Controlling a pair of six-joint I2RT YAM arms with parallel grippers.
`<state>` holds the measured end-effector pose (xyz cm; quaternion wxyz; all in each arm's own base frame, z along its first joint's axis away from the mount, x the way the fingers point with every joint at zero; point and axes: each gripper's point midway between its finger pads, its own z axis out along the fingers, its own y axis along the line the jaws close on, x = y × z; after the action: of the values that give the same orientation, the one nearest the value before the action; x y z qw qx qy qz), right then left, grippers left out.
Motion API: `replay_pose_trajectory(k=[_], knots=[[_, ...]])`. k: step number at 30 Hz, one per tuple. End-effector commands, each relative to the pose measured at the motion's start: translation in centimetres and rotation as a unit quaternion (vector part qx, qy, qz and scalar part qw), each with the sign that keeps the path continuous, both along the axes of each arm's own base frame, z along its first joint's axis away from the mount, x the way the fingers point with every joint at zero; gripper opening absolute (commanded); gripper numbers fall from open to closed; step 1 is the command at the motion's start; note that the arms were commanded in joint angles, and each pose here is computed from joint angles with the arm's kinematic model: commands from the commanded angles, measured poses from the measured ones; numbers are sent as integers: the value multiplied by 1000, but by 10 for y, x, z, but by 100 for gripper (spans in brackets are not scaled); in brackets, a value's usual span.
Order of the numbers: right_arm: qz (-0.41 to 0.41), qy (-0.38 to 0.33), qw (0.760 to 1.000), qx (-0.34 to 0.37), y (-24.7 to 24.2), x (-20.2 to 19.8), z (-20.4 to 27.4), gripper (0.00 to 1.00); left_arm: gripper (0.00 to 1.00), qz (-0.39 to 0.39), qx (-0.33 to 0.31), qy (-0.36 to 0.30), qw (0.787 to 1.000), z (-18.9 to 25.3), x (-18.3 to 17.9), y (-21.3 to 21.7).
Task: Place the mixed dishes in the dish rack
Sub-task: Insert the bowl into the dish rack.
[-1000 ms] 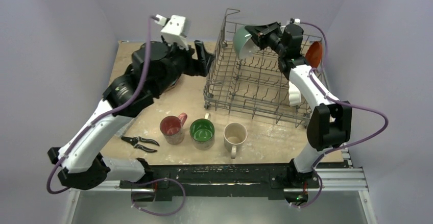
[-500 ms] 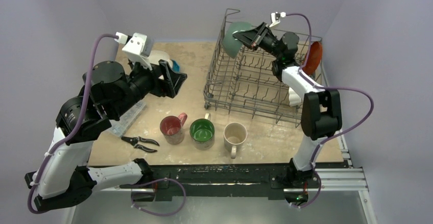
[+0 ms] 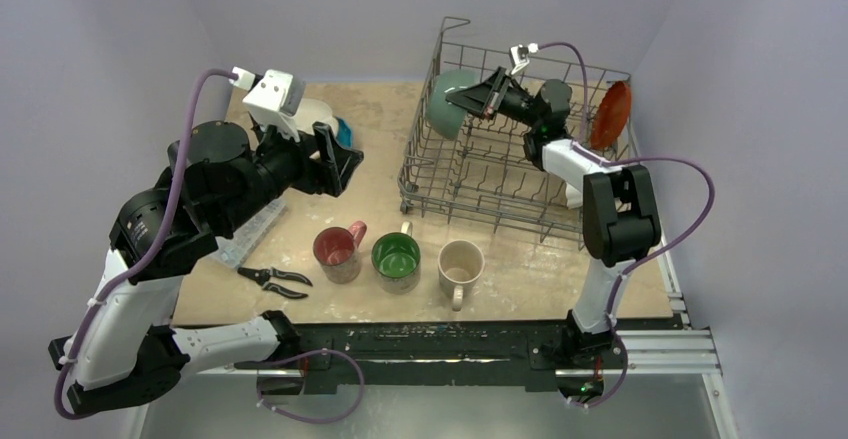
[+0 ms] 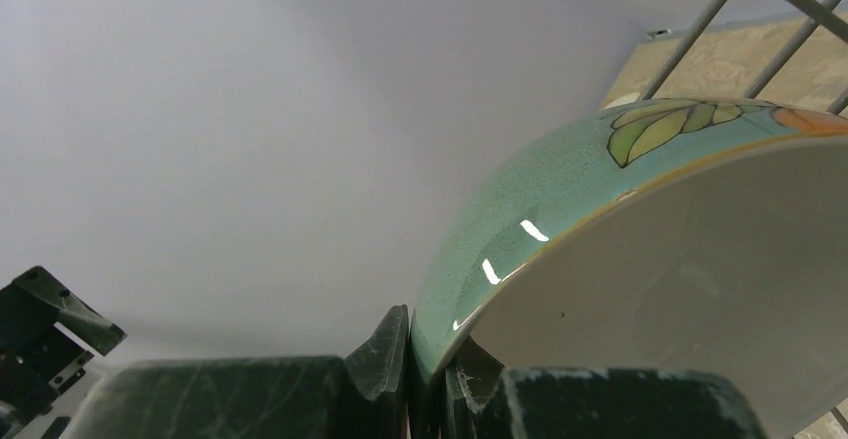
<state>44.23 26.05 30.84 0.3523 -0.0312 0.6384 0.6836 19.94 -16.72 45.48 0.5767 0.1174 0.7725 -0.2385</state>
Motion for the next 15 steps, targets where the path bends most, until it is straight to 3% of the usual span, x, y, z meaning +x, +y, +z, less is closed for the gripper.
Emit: replay_pose_trajectory(k=[1,15], knots=[[7,-132,991,22,-1,-23,44,0,71,6,-17,-18,1000,16,-2,7],[9,-103,995,11,2,-10,1,0,71,8,-19,-16,1000,19,-4,9]])
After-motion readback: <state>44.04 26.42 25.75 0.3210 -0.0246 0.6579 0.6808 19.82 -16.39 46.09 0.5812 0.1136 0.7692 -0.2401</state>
